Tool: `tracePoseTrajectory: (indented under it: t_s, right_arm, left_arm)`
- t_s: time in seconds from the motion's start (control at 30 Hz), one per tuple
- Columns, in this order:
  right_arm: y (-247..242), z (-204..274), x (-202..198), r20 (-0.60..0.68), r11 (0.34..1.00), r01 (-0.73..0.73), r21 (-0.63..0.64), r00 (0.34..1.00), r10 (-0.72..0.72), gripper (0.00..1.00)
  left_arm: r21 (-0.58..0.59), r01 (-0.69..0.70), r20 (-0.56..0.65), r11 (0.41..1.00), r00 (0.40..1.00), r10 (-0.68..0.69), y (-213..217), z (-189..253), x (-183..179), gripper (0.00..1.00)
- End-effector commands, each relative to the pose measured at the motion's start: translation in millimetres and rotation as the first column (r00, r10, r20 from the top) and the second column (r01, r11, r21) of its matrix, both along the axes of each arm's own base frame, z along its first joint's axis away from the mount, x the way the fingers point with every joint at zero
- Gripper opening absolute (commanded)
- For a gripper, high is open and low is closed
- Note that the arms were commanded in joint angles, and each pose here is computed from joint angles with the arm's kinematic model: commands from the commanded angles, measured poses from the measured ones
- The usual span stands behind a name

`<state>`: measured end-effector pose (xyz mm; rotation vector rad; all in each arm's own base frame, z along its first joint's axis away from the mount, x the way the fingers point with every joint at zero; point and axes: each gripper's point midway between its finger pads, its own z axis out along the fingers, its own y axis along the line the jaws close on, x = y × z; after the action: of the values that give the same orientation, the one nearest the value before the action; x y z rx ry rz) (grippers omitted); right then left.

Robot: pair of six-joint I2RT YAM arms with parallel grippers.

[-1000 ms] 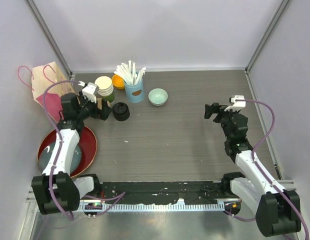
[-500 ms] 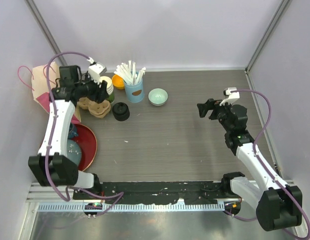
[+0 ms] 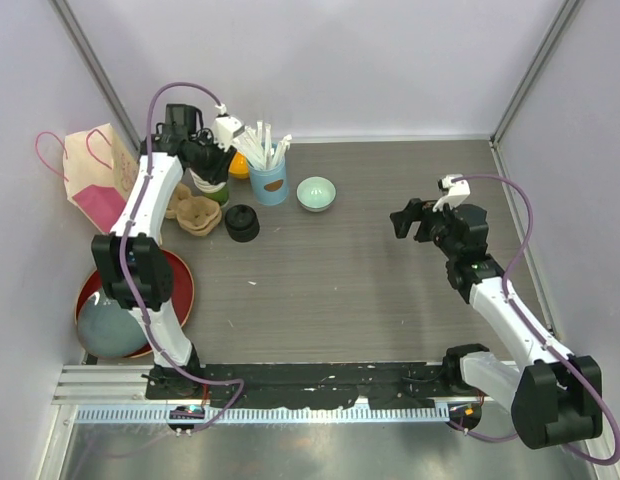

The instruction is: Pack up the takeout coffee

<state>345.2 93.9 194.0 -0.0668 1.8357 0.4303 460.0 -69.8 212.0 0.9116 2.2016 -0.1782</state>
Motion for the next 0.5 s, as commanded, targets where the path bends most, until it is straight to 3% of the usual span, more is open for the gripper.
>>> tracePoseTrajectory:
  t_s: [0.0, 0.47]
  right_arm:
    - [3.7, 17.3, 7.9, 0.041, 1.000, -0.015, -0.010, 0.999, 0.015, 0.89]
    - [5.5, 2.5, 12.4, -0.004, 0.999, -0.023, -0.025, 1.000, 0.022, 0.89]
  left_arm:
    - [0.033, -0.022, 0.035, 0.999, 0.999, 0.021, 5.9, 9.0, 15.4, 0.39]
    - [0.088, -0.039, 0.012, 0.995, 0.999, 0.038, 13.1, -16.8, 44.8, 0.31]
